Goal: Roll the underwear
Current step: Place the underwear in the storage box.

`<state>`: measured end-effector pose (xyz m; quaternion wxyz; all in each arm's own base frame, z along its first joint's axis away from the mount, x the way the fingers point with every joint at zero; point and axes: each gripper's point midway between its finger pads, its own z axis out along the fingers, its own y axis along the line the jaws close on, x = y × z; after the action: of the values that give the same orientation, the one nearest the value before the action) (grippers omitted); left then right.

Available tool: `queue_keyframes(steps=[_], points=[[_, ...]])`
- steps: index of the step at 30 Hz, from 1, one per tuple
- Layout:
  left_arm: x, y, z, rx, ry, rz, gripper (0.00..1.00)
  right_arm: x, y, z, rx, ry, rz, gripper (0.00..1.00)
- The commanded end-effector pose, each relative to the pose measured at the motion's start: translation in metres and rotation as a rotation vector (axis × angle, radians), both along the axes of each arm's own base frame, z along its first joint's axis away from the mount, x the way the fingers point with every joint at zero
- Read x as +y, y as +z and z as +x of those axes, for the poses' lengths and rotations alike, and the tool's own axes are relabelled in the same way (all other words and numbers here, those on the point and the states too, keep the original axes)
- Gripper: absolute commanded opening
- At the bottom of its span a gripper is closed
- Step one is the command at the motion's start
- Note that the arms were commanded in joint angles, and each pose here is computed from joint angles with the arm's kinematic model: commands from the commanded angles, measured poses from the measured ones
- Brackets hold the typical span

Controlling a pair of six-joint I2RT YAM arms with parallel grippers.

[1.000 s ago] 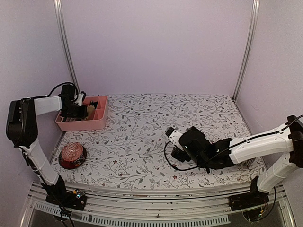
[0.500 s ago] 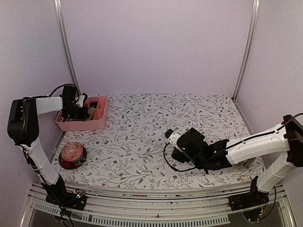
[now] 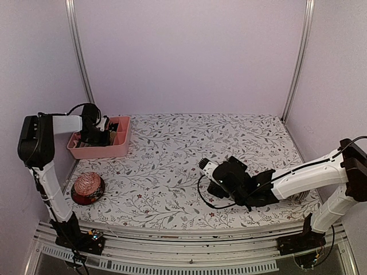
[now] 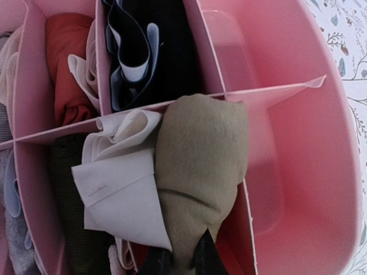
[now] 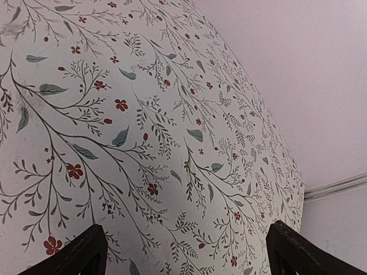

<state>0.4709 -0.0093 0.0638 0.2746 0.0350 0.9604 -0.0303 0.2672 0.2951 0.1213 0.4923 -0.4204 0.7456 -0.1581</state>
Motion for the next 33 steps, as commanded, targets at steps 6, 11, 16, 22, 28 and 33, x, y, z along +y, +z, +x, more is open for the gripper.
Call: queue_keyframes(steps=[6, 11, 16, 22, 28, 33], points=[[-0.006, -0.057, -0.04, 0.266, -0.065, 0.132, 0.0, 0.001, -0.003, 0.003, -0.005, -0.008, -0.005, 0.99], [-0.002, -0.054, -0.039, 0.336, -0.112, 0.181, 0.14, 0.003, -0.005, 0.003, -0.003, -0.003, -0.006, 0.99], [-0.01, -0.064, -0.041, 0.455, -0.158, 0.159, 0.21, 0.005, -0.008, 0.004, 0.003, 0.0, -0.019, 0.99], [-0.011, -0.05, -0.028, 0.424, -0.16, 0.196, 0.34, 0.007, -0.01, 0.003, 0.009, 0.013, -0.02, 0.99], [-0.014, 0.004, 0.004, 0.27, -0.138, 0.203, 0.48, 0.01, -0.016, 0.004, 0.016, 0.018, -0.04, 0.99], [-0.017, 0.022, 0.011, 0.224, -0.143, 0.224, 0.56, 0.011, -0.016, 0.004, 0.018, 0.017, -0.042, 0.99]])
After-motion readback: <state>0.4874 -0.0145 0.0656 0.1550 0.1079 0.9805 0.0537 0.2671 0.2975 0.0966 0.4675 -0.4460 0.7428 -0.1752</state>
